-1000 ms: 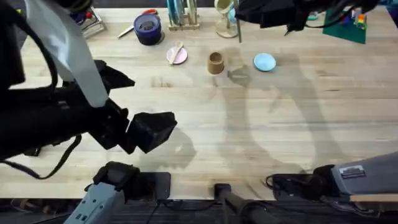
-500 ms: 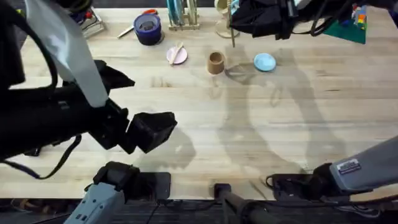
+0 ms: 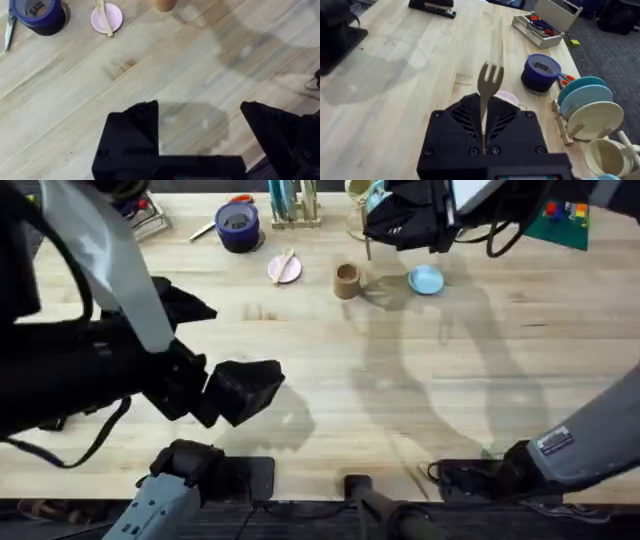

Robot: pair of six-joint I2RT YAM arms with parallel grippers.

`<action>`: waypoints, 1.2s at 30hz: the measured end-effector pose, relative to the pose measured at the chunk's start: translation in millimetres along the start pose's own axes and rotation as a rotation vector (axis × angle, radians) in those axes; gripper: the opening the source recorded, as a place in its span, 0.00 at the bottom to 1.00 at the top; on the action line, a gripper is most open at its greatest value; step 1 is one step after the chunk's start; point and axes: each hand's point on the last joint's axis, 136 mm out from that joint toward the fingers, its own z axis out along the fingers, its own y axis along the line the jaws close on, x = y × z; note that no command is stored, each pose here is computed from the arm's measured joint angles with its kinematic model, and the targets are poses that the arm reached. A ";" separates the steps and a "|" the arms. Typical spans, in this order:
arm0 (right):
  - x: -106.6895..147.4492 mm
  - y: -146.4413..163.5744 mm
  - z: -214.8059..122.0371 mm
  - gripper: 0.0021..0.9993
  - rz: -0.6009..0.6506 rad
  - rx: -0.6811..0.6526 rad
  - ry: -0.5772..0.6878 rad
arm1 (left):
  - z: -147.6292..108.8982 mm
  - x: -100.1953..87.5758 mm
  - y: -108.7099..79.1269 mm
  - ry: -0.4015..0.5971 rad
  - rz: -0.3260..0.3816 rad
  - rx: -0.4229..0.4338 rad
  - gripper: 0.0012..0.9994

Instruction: Pick up a utensil and set it on the pink plate, then put the other utensil in the container.

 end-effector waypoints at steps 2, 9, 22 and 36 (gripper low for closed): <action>6.2 -2.1 1.6 0.03 -0.007 -0.002 -0.009 | 0.0 0.1 0.0 0.000 0.000 0.000 0.99; 25.7 -6.7 6.3 0.03 -0.009 -0.006 -0.023 | 0.0 0.2 -0.1 0.001 0.000 0.000 0.99; 46.5 -11.7 12.7 0.03 -0.027 -0.010 -0.040 | 0.0 0.7 -0.2 0.003 -0.001 0.001 0.99; 53.2 -4.1 34.8 0.03 -0.035 -0.058 -0.055 | 0.0 0.7 -0.2 0.003 -0.001 0.001 0.99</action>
